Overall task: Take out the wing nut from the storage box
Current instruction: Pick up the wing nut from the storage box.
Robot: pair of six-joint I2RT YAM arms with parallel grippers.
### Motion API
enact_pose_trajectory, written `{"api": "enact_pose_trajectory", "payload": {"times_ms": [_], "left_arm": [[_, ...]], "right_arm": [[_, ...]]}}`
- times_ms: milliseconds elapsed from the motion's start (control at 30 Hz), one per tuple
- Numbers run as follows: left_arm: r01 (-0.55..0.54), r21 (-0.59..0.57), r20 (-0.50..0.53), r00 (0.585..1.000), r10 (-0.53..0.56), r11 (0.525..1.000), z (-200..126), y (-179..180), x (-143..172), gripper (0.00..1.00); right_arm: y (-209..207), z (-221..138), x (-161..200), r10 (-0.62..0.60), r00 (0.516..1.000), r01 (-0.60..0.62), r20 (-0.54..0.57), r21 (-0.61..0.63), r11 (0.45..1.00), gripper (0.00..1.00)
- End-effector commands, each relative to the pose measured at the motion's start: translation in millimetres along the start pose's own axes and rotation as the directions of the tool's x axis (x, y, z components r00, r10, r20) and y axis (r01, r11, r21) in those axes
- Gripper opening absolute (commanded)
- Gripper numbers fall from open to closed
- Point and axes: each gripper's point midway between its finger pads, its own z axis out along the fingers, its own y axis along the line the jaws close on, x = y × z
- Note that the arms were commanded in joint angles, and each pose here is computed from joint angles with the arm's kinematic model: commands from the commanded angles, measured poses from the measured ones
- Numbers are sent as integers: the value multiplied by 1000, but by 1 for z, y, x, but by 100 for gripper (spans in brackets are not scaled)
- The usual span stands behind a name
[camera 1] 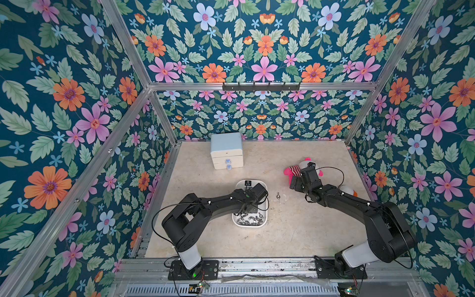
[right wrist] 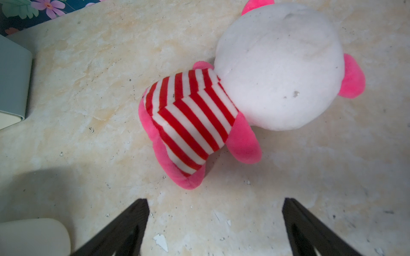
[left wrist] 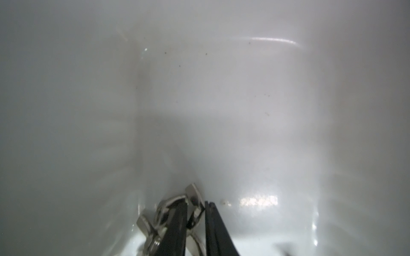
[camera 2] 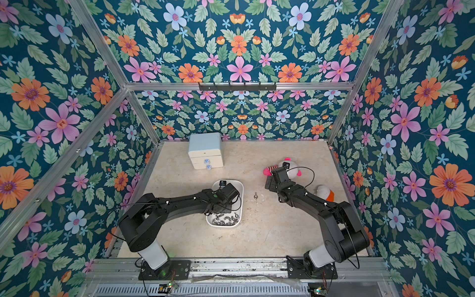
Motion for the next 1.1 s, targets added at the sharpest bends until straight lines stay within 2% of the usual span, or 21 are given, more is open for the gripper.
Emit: {"api": "enact_pose_trajectory", "payload": {"times_ms": [0, 200, 433, 500, 800, 1067], "left_arm": [[7, -4, -3, 1000, -7, 1000, 2, 0, 0, 19], [7, -10, -8, 1000, -7, 1000, 3, 2, 3, 15], [17, -4, 20, 1000, -17, 1000, -3, 0, -6, 3], [20, -3, 32, 999, -20, 1000, -7, 0, -10, 2], [35, 71, 112, 993, -43, 997, -37, -18, -45, 2], [-11, 136, 216, 976, -19, 991, -75, -48, -88, 2]], "right_arm": [[2, 0, -1, 0, 1000, 0, 6, -7, 1000, 99], [0, -1, 0, 2, 1000, -2, 8, -5, 1000, 99], [-1, -2, 0, 4, 1000, -4, 8, 0, 1000, 99], [-2, -3, 0, 5, 1000, -5, 12, 3, 1000, 99], [0, -7, -4, 15, 1000, -14, 22, -9, 1000, 99], [-3, -16, -13, 16, 999, -17, 40, 8, 1000, 99]]}}
